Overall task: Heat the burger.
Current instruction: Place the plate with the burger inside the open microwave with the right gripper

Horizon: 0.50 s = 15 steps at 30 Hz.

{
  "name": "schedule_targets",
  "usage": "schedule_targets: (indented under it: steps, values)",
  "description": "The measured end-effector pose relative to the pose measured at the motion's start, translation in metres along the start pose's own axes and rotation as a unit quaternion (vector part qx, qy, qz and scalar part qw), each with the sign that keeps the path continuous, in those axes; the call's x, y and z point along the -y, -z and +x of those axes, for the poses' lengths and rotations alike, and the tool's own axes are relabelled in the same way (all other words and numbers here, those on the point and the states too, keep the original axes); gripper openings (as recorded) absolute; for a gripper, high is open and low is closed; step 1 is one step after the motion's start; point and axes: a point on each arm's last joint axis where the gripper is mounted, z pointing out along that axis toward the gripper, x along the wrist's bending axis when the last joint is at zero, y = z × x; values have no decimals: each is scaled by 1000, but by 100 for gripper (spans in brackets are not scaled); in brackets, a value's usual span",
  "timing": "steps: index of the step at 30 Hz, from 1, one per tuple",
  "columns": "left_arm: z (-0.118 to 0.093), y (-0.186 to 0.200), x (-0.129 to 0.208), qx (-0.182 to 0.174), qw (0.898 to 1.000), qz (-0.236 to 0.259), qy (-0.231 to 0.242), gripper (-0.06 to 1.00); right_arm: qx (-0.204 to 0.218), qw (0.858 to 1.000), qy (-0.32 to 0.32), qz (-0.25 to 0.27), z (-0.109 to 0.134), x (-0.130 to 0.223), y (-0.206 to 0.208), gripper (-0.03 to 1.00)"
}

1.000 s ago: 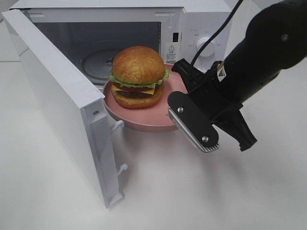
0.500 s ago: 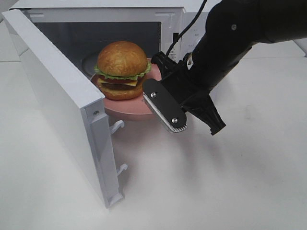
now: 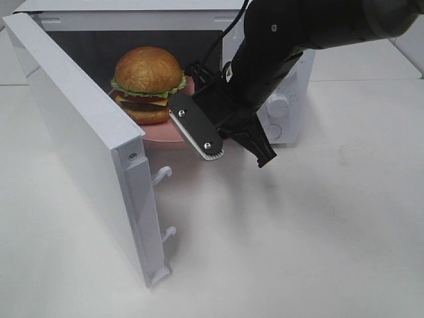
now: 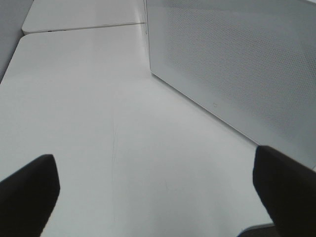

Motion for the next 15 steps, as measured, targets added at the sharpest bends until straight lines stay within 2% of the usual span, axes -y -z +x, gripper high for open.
schedule_targets:
  steps: [15]
  values:
    - [0, 0, 0, 0, 1000, 0, 0, 99, 12, 999, -39, 8, -33, 2, -31, 3]
